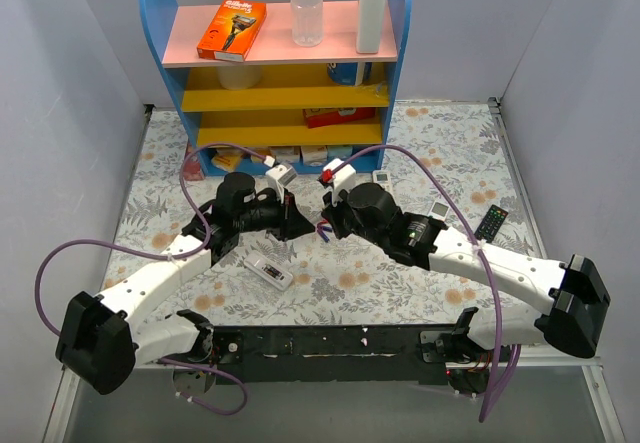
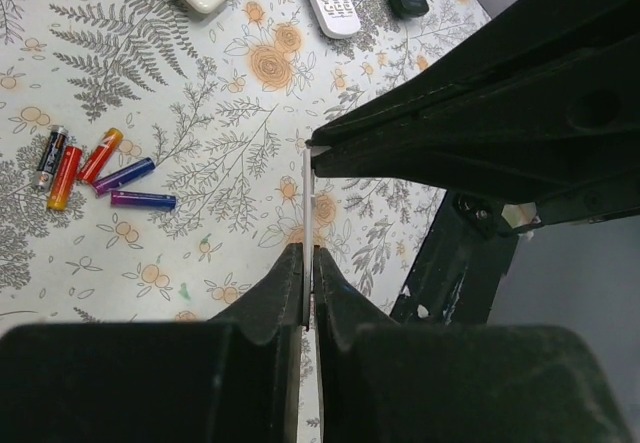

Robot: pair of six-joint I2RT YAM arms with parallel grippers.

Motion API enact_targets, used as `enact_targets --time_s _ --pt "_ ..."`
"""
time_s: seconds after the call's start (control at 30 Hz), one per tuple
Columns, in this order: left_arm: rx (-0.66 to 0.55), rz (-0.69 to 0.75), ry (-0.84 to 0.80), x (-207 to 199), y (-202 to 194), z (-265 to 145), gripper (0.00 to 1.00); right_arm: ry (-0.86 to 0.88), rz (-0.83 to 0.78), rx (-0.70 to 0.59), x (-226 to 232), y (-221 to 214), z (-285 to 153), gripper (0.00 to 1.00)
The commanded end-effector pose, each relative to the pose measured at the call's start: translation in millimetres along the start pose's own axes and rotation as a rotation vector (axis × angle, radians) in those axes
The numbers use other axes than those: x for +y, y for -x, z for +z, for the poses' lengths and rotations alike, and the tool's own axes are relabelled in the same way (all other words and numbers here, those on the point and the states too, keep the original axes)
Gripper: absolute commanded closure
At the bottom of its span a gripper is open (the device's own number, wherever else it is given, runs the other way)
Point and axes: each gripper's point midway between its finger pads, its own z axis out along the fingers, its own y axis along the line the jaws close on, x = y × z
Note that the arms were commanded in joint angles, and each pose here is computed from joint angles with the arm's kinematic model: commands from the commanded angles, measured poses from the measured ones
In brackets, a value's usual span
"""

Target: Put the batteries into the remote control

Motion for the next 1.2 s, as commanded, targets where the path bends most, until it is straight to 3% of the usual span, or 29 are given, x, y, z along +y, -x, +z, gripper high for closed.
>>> enact_targets --time_s 0.0,0.1,0.2,0.4,0.67,1.17 --pt "-0.041 0.135 0.002 -4.7 19.9 -2.6 1.00 0.058 0.024 -0.065 10.8 24.2 -12.6 0.99" --pt "-0.052 0.238 0.013 -5.6 21.7 -5.4 1.00 0.090 0.029 -0.025 15.7 25.4 -20.5 0.78" --pt "-0.063 0.363 0.036 -6.9 22.9 -9.2 1.00 0.115 0.058 0.059 18.1 28.3 -33.8 0.52" --pt "-0.081 0.550 0.072 -16.3 26.5 -17.7 1.00 0.287 0.174 0.208 23.0 34.1 -60.6 0.27" --pt "-0.079 0.707 0.068 -30.9 27.7 -20.6 1.00 0.503 0.314 0.326 22.0 47.0 -81.9 0.20" --pt "-0.105 0.854 -0.001 -57.8 31.4 -25.4 1.00 0.630 0.446 0.436 27.6 34.1 -63.8 0.23"
